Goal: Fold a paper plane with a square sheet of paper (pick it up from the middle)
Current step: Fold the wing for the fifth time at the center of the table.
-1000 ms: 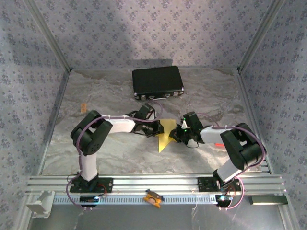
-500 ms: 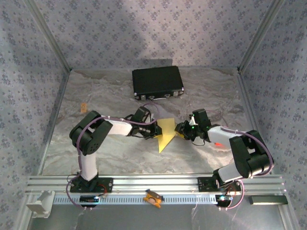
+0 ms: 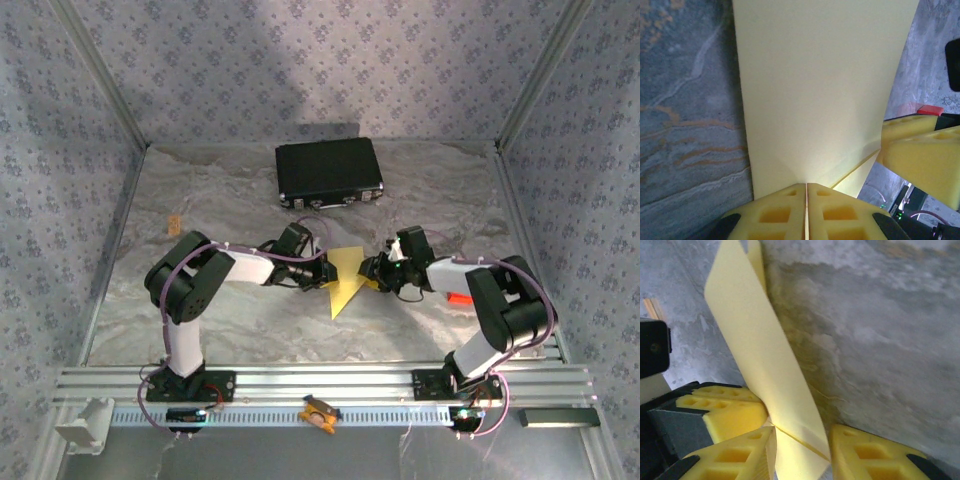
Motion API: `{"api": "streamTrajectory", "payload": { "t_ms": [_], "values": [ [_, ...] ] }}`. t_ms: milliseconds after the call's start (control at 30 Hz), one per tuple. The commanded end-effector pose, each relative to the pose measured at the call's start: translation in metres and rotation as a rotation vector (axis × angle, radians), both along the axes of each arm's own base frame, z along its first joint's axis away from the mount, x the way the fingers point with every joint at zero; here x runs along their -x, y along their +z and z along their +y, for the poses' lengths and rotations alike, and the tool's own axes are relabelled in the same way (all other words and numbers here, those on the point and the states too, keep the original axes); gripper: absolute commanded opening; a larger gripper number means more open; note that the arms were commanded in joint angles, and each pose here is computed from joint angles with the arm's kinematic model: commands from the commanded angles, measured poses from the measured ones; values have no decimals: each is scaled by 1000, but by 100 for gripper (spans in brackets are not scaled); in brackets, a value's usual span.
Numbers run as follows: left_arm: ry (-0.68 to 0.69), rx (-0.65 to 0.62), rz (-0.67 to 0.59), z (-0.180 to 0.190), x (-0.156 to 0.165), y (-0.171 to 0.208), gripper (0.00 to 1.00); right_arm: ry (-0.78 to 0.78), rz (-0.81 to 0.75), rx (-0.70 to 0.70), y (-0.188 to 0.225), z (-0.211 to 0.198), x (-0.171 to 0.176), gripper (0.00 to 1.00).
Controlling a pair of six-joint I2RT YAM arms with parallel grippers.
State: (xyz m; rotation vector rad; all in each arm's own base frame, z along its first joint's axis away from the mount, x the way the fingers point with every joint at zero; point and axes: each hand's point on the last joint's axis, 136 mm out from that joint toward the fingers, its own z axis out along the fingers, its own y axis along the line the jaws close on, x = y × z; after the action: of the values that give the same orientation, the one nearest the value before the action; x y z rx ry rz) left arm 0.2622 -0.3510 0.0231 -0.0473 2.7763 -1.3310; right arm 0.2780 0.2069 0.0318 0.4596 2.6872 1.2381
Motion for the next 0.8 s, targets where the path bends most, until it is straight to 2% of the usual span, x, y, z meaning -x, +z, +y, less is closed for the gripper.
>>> {"api": "streamTrajectory", "payload": {
  "t_ms": [0, 500, 600, 767],
  "values": [
    [21, -74, 40, 17, 5, -18, 10, 56, -79, -49, 14, 10, -14, 34],
    [20, -78, 35, 17, 5, -18, 10, 188, -149, -91, 15, 11, -23, 33],
    [20, -70, 30, 16, 4, -15, 10, 191, -139, -66, 11, 9, -23, 28],
    [26, -49, -2, 13, -4, -1, 11, 172, -107, -51, 4, 5, -19, 13]
  ]
}}
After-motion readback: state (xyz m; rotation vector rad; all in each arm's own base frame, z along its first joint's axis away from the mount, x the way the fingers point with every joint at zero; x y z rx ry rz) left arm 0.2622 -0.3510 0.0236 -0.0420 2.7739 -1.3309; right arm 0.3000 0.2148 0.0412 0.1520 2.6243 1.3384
